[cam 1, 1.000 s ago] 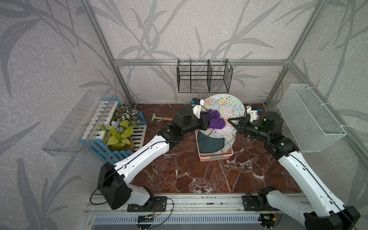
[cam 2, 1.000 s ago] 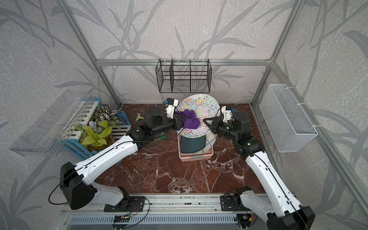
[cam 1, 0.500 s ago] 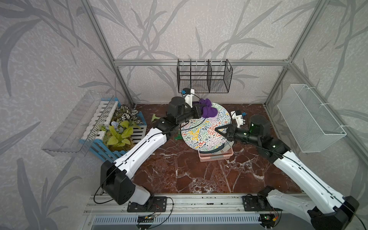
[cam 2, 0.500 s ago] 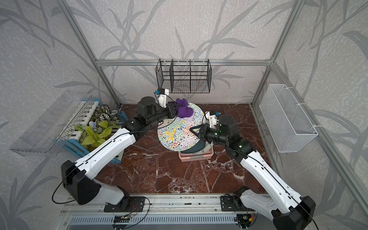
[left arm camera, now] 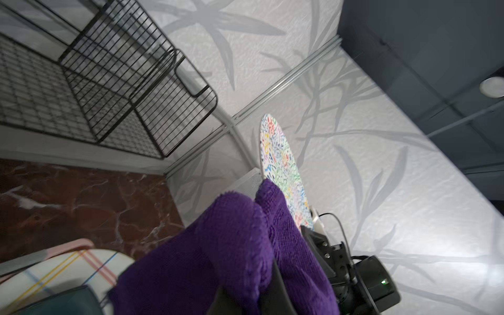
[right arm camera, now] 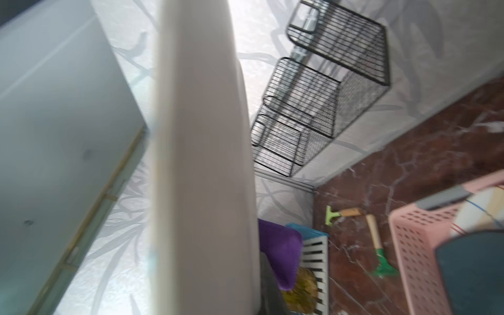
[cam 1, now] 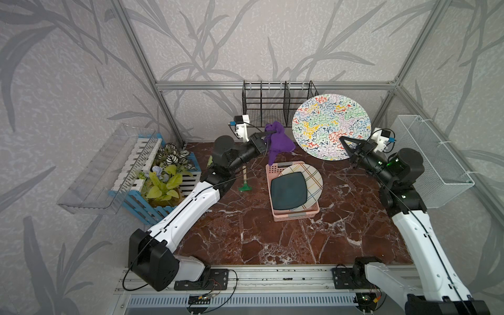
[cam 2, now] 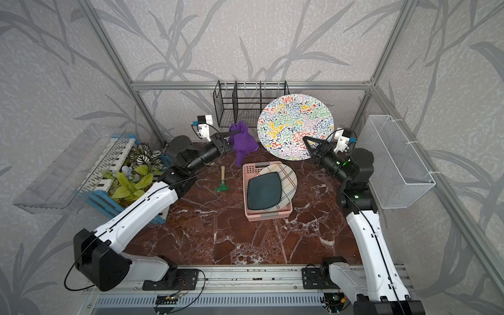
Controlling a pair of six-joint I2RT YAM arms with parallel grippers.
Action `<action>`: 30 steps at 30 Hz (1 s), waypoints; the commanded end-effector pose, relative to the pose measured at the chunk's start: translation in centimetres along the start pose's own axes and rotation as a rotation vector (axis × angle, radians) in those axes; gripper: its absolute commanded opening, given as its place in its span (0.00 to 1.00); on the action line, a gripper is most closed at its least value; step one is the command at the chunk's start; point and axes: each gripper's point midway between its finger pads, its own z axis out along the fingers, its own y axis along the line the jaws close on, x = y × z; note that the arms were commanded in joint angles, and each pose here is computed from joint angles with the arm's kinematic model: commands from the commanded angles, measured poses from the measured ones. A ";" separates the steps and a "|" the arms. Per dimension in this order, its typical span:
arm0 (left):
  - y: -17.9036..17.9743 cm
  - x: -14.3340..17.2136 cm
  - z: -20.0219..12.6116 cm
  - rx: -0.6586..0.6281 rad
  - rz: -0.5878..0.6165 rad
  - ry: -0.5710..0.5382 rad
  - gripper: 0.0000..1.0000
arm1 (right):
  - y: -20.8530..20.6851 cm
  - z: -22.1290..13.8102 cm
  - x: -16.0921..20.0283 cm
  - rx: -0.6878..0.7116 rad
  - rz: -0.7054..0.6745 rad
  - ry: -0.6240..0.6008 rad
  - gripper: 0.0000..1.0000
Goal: Wipe the wet plate dry
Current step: Wipe the plate with towel.
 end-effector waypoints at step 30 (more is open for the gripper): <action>-26.8 -5.7 1.4 1.135 -0.393 -0.064 0.00 | 9.1 5.3 8.1 -0.329 0.052 0.252 0.00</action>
